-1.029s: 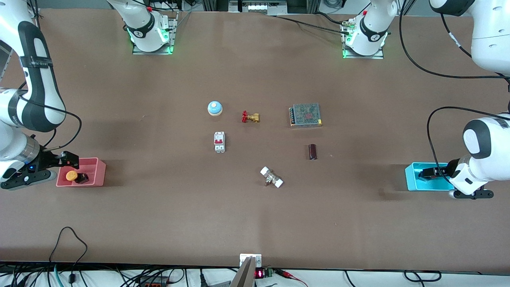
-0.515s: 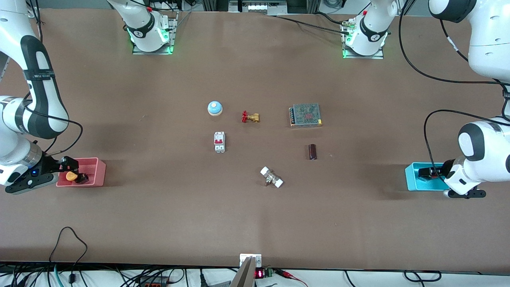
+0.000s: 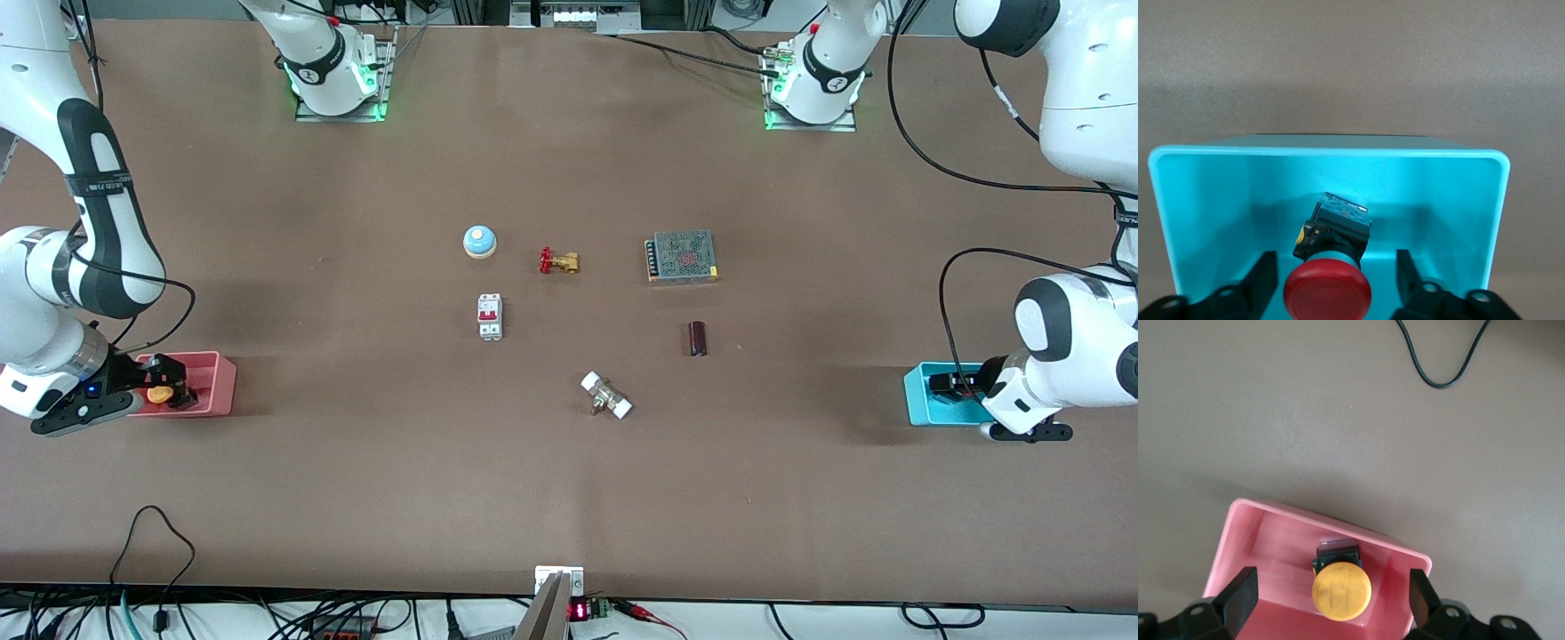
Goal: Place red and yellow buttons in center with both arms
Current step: 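Close both grippers on the red and yellow buttons in the trays, then lift the red button with the left gripper while the right gripper lifts yellow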
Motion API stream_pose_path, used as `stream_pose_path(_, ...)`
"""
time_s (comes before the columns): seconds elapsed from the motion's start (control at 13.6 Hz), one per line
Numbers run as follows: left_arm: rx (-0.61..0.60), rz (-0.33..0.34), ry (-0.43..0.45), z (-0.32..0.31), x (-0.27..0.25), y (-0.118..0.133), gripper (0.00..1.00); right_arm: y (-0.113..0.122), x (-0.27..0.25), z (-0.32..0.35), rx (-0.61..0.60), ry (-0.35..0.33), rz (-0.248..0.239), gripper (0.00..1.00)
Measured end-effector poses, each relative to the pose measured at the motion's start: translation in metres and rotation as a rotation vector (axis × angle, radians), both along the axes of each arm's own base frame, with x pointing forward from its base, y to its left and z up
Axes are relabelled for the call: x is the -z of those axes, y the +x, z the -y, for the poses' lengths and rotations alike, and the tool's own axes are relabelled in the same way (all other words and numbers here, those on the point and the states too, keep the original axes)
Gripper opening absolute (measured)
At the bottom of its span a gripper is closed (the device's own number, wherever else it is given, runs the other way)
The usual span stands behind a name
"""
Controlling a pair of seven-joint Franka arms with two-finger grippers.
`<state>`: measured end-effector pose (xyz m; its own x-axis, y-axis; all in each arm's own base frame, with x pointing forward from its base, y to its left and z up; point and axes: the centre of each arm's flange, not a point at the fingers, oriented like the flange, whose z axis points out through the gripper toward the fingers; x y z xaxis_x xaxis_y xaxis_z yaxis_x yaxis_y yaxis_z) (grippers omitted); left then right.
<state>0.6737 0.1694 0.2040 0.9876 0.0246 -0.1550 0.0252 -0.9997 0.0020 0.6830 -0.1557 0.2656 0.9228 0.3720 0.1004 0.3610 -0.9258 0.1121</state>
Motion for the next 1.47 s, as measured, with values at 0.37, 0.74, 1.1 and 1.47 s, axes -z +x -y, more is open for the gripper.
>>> stream_pose_path(0.37, 0.01, 0.0, -0.002, 0.0, 0.0, 0.0, 0.49, -0.002, 0.007, 0.008, 0.011, 0.011, -0.004, 1.0)
stream_pose_path(0.74, 0.035, 0.0, -0.006, 0.0, 0.0, 0.0, 0.44, -0.004, 0.024, 0.009, 0.023, 0.029, -0.022, 1.0)
stream_pose_path(1.1, 0.036, 0.006, -0.004, -0.001, -0.007, 0.001, 0.44, -0.004, 0.027, 0.009, 0.024, 0.03, -0.025, 0.96)
stream_pose_path(1.47, 0.036, 0.079, 0.017, -0.001, -0.095, 0.005, 0.44, -0.004, 0.027, 0.009, 0.023, 0.03, -0.025, 0.71)
